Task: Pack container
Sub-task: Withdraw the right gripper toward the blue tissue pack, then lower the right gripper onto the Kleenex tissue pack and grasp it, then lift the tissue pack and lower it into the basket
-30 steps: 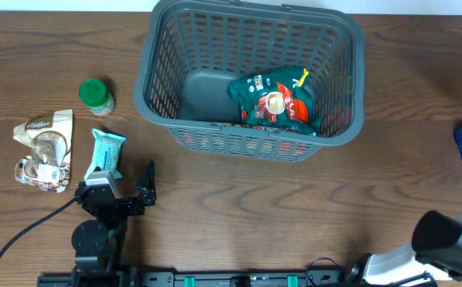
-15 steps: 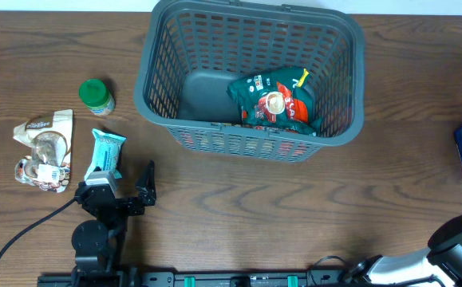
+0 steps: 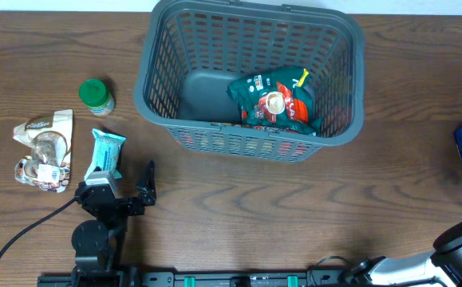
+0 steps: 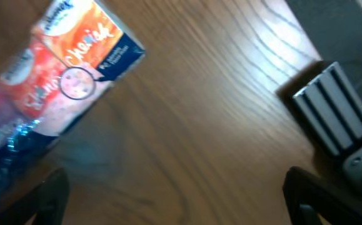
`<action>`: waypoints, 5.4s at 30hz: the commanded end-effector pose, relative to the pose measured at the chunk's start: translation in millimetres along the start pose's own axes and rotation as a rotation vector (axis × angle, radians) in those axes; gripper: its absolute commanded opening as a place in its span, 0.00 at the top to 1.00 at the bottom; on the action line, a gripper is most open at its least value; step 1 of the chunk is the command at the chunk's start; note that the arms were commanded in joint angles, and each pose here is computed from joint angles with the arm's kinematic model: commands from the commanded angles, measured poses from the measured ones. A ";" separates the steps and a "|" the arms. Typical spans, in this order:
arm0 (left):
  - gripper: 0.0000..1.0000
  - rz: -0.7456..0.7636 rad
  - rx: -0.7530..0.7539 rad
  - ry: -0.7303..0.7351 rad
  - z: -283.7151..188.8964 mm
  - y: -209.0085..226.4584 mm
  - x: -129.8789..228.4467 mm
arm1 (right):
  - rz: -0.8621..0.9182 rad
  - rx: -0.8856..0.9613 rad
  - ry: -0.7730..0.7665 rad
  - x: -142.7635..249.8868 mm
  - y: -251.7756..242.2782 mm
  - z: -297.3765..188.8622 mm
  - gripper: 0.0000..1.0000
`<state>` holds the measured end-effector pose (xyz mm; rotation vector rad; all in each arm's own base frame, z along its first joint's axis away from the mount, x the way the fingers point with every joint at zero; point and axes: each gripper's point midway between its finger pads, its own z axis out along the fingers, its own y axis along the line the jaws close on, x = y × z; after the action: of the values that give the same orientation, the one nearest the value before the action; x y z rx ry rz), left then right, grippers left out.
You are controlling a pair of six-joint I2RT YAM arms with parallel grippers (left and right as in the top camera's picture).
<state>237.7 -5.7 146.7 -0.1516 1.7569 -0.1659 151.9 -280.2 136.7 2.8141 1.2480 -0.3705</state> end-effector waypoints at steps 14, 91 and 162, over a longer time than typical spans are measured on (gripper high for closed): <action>0.01 0.005 -0.008 0.025 2.5 3.0 11.8 | 0.092 -0.151 0.035 1.1 36.6 -1.8 0.01; 0.01 0.005 -0.008 0.025 2.5 3.0 11.8 | 0.613 0.012 -0.099 -8.6 78.5 143.0 0.01; 0.02 0.005 -0.008 0.025 2.5 3.0 11.8 | -0.004 -0.391 0.236 50.0 169.3 5.3 0.99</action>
<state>237.7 -5.7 146.7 -0.1519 1.7569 -0.1662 272.4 -357.8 50.6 2.7852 1.0558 0.0925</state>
